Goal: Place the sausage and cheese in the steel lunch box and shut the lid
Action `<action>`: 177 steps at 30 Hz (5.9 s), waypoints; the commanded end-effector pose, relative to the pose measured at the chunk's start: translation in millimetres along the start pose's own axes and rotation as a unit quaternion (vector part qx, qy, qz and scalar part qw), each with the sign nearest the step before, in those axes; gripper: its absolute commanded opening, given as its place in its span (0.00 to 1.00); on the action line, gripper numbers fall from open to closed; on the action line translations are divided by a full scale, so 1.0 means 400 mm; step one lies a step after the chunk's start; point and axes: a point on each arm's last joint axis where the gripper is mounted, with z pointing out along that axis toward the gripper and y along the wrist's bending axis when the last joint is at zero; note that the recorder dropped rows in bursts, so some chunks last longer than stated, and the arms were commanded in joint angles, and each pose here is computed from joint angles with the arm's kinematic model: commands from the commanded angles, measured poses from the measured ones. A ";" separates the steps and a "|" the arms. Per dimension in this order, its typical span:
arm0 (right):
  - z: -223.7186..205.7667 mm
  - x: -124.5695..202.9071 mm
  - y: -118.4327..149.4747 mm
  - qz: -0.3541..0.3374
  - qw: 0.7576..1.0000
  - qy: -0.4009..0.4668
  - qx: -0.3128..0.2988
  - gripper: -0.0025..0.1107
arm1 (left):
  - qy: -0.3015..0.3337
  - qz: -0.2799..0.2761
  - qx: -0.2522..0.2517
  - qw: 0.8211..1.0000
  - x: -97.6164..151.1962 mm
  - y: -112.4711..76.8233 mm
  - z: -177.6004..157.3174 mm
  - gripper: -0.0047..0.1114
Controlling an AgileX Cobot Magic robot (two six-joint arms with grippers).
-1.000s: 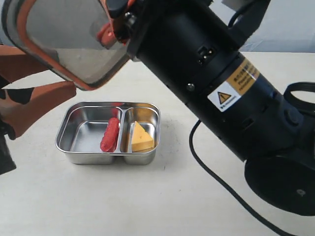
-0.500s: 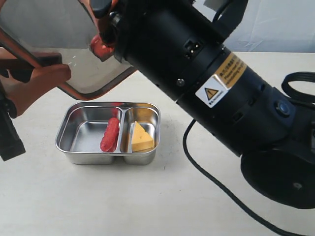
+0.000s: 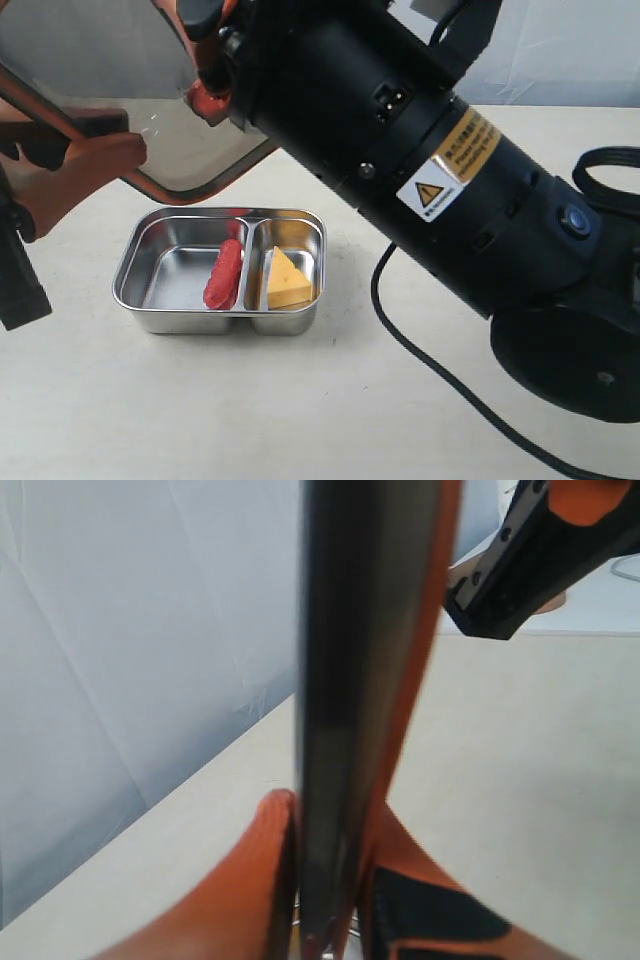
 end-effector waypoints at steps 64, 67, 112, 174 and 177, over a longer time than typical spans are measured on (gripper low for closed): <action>-0.127 -0.173 -0.215 -0.016 0.892 0.060 0.447 0.14 | 0.348 0.345 -0.290 0.822 0.125 -0.082 0.149 0.04; -0.137 -0.177 -0.223 -0.035 0.882 0.074 0.464 0.14 | 0.350 0.347 -0.288 0.821 0.126 -0.096 0.149 0.04; -0.063 -0.320 -0.326 0.125 0.853 0.389 0.325 0.14 | 0.359 0.312 -0.270 0.837 0.125 -0.106 0.166 0.04; 0.027 -0.165 -0.356 0.100 0.854 0.386 0.335 0.94 | 0.387 0.379 -0.263 0.798 0.170 -0.133 0.216 0.04; 0.031 -0.155 -0.354 0.097 0.853 0.388 0.334 0.94 | 0.387 0.379 -0.262 0.799 0.171 -0.133 0.217 0.04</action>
